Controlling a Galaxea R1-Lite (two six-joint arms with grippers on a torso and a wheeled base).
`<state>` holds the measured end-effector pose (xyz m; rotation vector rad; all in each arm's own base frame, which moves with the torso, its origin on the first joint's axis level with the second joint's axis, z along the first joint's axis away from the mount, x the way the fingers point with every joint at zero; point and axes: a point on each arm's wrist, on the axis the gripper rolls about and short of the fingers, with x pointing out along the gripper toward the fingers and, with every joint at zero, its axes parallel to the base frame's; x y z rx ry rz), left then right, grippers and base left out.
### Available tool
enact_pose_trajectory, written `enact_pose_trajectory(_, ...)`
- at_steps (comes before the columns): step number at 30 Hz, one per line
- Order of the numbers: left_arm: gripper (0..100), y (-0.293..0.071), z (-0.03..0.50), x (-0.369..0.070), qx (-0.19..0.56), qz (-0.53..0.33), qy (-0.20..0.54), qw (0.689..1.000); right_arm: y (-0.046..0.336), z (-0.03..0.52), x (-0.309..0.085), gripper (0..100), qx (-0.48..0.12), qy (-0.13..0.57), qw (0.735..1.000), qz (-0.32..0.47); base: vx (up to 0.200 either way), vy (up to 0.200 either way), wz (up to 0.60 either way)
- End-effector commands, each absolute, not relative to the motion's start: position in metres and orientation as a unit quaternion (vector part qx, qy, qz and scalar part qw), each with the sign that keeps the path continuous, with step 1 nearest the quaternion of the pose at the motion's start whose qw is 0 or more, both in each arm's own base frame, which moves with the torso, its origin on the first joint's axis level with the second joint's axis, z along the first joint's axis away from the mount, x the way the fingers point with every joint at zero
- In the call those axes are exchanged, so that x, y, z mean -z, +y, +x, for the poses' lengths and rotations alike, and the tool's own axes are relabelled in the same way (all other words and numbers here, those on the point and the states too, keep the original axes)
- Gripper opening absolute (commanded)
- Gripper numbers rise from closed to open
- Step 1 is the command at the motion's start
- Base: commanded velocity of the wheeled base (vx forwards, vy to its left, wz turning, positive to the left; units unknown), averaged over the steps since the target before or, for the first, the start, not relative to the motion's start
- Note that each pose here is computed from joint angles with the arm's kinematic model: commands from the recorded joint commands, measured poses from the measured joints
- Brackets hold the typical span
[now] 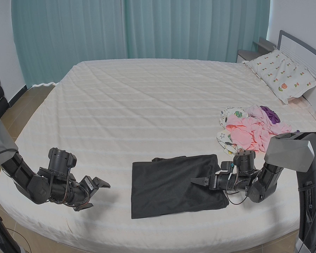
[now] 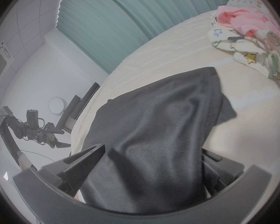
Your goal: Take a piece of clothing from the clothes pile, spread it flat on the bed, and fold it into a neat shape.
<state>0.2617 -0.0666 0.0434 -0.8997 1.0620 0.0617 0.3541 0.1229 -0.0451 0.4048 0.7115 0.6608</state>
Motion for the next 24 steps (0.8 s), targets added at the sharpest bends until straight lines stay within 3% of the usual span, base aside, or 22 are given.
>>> enact_pose_trajectory(1, 100, -0.068, 0.262, -0.042, -0.027, -0.414, 0.491, 0.766, 0.133, 0.353, 0.048, 100, -0.327, 0.343, 0.86, 0.19, 0.0, 0.0, 0.0)
enact_pose_trajectory(13, 100, -0.068, 0.262, -0.042, -0.027, -0.413, 0.492, 0.766, 0.143, 0.354, 0.047, 100, -0.341, 0.345, 0.853, 0.192, 0.0, 0.0, 0.0)
enact_pose_trajectory(14, 100, -0.068, 0.262, -0.042, -0.027, -0.413, 0.492, 0.766, 0.144, 0.353, 0.047, 0, -0.342, 0.346, 0.852, 0.193, 0.0, 0.0, 0.0)
enact_pose_trajectory(24, 100, -0.068, 0.262, -0.042, -0.027, -0.413, 0.492, 0.766, 0.146, 0.354, 0.044, 0, -0.339, 0.346, 0.851, 0.204, 0.0, 0.0, 0.0)
